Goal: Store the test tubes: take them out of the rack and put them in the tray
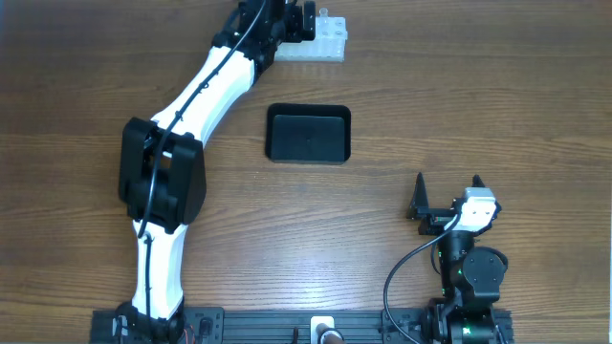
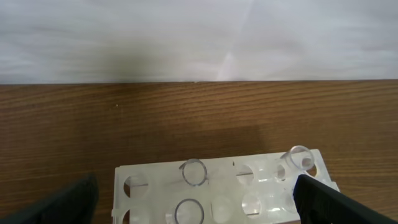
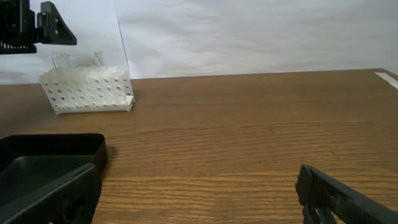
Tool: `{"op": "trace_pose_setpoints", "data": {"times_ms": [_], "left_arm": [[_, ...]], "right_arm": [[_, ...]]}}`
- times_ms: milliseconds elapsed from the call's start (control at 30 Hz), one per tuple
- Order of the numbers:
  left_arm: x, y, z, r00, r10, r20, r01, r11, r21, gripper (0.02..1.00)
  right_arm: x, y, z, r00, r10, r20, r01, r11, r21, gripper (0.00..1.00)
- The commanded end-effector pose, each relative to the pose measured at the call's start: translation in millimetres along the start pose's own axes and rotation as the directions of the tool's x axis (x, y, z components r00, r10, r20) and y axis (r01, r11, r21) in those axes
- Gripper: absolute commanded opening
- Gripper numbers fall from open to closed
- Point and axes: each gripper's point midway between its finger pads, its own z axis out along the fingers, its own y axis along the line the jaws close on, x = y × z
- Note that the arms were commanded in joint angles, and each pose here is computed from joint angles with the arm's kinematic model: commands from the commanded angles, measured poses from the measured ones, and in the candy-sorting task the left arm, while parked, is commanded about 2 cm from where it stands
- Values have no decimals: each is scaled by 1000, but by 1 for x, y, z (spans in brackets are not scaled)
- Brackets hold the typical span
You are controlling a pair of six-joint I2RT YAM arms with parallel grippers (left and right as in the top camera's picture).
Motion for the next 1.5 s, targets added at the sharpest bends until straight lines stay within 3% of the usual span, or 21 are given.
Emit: {"op": "trace_pose_setpoints", "data": {"times_ms": [33, 500, 800, 967, 1133, 1500], "left_arm": [[3, 0, 10, 1000, -3, -4, 3, 1000, 6, 998], [11, 5, 16, 992, 124, -23, -124, 992, -1, 996], [24, 9, 26, 991, 127, -47, -128, 992, -9, 993], [26, 9, 28, 990, 127, -52, -128, 992, -9, 939], [24, 9, 28, 991, 126, -42, -127, 992, -8, 689], [24, 9, 28, 991, 126, -41, -127, 992, -8, 275]], "right_arm": [[1, 0, 0, 1000, 0, 0, 0, 1000, -2, 991], [1, 0, 0, 1000, 0, 0, 0, 1000, -2, 993], [1, 0, 0, 1000, 0, 0, 0, 1000, -2, 991], [1, 0, 0, 1000, 0, 0, 0, 1000, -2, 991], [1, 0, 0, 1000, 0, 0, 0, 1000, -2, 993], [1, 0, 0, 1000, 0, 0, 0, 1000, -3, 991]]}}
